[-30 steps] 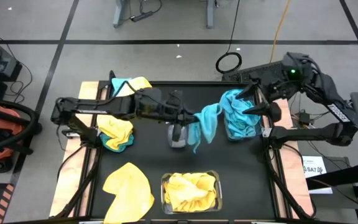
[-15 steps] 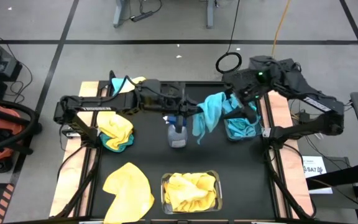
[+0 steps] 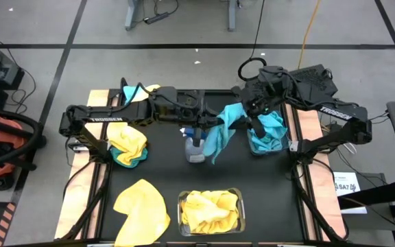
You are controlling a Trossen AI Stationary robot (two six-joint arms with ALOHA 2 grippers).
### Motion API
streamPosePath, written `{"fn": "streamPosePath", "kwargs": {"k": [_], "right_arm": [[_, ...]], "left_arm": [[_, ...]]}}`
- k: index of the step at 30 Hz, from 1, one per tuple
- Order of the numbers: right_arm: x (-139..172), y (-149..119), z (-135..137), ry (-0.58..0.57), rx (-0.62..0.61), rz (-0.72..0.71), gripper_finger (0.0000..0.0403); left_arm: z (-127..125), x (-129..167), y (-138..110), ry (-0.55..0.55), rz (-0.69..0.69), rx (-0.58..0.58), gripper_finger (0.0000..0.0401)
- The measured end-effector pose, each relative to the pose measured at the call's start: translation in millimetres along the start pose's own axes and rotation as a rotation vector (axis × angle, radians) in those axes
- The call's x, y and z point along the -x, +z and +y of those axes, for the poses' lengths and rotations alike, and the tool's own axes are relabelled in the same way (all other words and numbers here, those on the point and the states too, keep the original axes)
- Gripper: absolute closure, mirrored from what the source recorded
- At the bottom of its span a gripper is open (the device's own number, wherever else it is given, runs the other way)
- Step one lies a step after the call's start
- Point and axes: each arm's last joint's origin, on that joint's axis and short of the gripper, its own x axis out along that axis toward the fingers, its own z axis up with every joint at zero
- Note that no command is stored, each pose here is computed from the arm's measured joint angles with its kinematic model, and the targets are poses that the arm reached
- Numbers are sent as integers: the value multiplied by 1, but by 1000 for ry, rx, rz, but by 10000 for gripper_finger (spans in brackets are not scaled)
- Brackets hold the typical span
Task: Sort microfiber towel by color & place in baskets
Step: Put the blue towel into the top transparent bin
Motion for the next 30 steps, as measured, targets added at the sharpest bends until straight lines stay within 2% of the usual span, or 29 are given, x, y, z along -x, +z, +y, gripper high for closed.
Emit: {"fn": "streamPosePath", "kwargs": {"k": [5, 7, 13, 17, 23, 30], "right_arm": [[-3, -2, -3, -16, -27, 20, 366], [2, -1, 0, -42, -12, 10, 388], [25, -2, 14, -121, -17, 7, 389], [47, -10, 22, -260, -45, 60, 395], [76, -30, 27, -521, -136, 204, 396], [92, -50, 27, -707, -267, 388, 397]], "left_arm": [[1, 1, 0, 31, 0, -36, 321], [0, 2, 2, 34, -3, -36, 292], [-1, 17, 3, 67, 85, -25, 197], [-1, 40, 9, 115, 178, -13, 153], [0, 83, 14, 222, 336, 1, 142], [-2, 130, 5, 328, 613, 26, 142]]}}
